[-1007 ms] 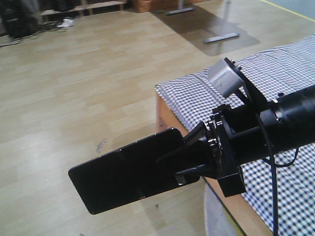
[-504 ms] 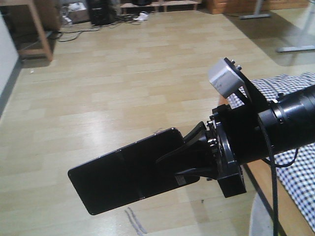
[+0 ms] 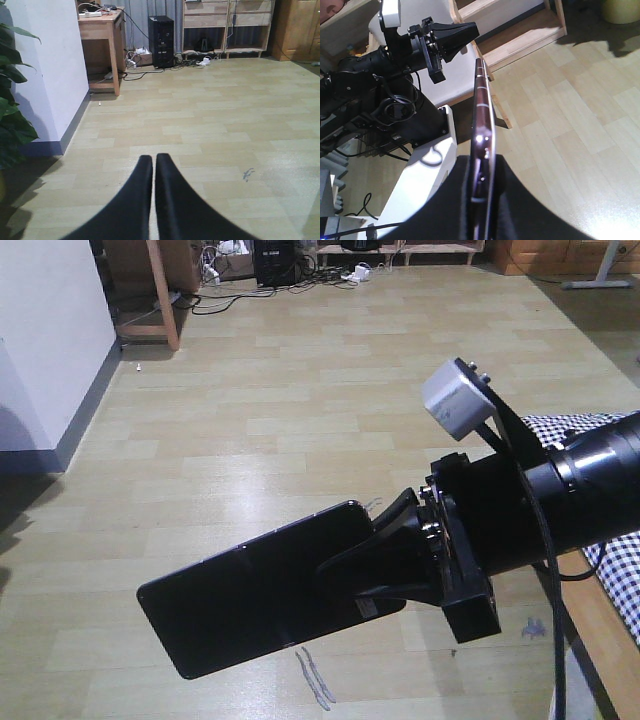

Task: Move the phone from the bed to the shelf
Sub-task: 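Hold the phone in the right gripper while the base turns away from the bed, then carry the phone in the right gripper while driving toward the white desk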

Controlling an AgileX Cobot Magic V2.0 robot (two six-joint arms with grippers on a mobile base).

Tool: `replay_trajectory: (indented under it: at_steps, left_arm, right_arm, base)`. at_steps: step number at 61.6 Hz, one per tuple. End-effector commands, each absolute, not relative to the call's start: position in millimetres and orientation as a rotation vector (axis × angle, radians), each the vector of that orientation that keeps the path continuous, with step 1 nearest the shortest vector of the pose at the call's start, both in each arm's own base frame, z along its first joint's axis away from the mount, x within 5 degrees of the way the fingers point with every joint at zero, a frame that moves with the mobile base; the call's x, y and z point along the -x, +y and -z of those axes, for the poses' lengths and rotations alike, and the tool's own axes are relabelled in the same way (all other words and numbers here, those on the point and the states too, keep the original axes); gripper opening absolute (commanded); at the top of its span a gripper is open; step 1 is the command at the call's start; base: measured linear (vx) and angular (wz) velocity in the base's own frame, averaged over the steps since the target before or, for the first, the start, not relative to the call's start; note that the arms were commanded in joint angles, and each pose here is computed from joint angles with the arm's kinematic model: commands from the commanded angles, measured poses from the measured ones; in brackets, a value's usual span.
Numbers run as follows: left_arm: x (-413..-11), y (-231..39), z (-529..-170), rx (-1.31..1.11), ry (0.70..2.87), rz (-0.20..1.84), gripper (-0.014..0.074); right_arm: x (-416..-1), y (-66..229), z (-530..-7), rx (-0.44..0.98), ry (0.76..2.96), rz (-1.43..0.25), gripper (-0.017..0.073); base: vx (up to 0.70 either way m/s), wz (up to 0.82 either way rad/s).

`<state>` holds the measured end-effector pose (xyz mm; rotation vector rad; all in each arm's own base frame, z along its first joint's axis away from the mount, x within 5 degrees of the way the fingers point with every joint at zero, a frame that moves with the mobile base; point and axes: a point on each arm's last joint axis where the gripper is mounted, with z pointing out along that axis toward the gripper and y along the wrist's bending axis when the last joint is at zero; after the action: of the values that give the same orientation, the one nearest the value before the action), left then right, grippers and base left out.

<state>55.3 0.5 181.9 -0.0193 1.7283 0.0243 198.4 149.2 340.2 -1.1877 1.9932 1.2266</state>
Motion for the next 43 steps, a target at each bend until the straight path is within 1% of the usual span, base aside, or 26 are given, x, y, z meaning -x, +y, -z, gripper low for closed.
replay_trajectory:
  at_steps: [1,43]
  left_arm:
    - [-55.8,1.0,-187.9,0.030,1.652,-0.022,0.0001]
    - [-55.8,1.0,-187.9,0.030,1.652,-0.022,0.0001]
  right_arm:
    - [-186.4,150.6,-361.7,1.200,1.885,-1.342,-0.0001]
    - [-186.4,150.6,-361.7,1.200,1.885,-1.342,-0.0001]
  base:
    - [-0.01,0.06]
    - [0.03,-0.04]
